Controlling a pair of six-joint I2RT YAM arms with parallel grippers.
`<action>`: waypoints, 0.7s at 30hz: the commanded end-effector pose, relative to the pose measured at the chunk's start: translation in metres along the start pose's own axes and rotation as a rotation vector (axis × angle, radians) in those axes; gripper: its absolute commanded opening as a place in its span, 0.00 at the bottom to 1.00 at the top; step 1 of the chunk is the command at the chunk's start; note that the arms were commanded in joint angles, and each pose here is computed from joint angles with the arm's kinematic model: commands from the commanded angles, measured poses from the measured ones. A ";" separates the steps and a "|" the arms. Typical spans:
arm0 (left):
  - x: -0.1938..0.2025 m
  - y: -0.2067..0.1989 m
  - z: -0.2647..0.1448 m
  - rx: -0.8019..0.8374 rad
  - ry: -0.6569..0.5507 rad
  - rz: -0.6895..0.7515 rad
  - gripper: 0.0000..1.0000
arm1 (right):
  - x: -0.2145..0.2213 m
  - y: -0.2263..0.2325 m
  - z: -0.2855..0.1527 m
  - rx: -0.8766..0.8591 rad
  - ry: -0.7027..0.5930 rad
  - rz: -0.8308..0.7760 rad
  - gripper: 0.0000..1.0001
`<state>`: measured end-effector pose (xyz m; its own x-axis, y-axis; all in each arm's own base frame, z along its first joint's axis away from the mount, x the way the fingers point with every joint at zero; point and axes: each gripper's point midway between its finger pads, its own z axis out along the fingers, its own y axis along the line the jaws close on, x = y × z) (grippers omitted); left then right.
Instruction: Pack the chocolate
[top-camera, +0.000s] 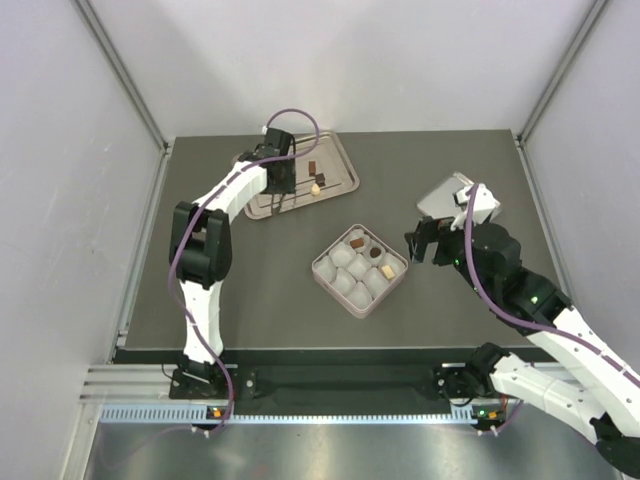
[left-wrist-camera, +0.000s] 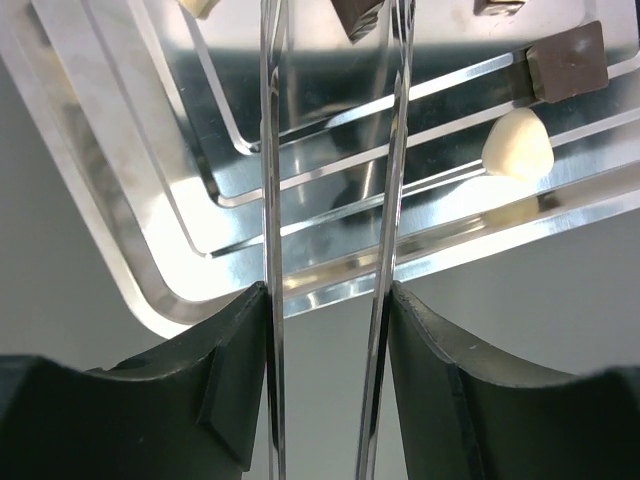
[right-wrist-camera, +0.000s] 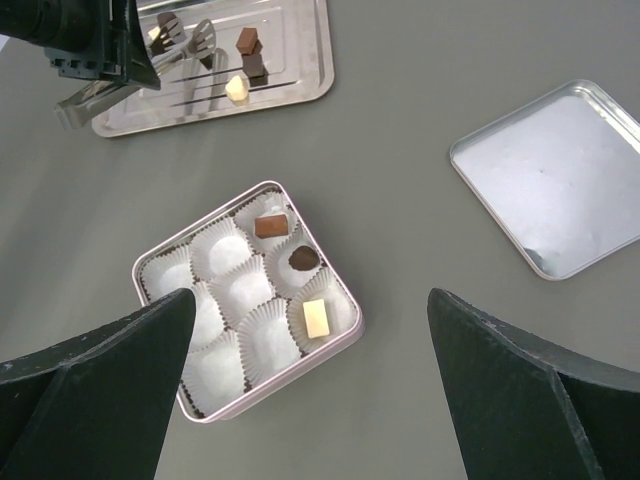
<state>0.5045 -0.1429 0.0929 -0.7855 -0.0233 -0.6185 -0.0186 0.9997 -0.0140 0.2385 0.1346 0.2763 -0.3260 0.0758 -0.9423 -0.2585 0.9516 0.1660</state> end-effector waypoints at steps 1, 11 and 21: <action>-0.035 -0.007 -0.002 0.042 -0.096 -0.012 0.52 | -0.014 -0.002 0.004 0.014 -0.059 0.006 1.00; -0.035 -0.008 -0.013 0.062 -0.080 -0.008 0.42 | -0.012 -0.003 0.004 0.016 -0.057 0.007 1.00; -0.053 -0.010 -0.090 0.138 -0.136 0.006 0.33 | -0.019 -0.001 -0.004 -0.002 -0.071 0.037 1.00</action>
<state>0.4956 -0.1485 0.1142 -0.7942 -0.0078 -0.6077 0.0307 0.9981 -0.0529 0.2395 0.1332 0.2768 -0.3173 0.0797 -0.9450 -0.2518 0.9536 0.1650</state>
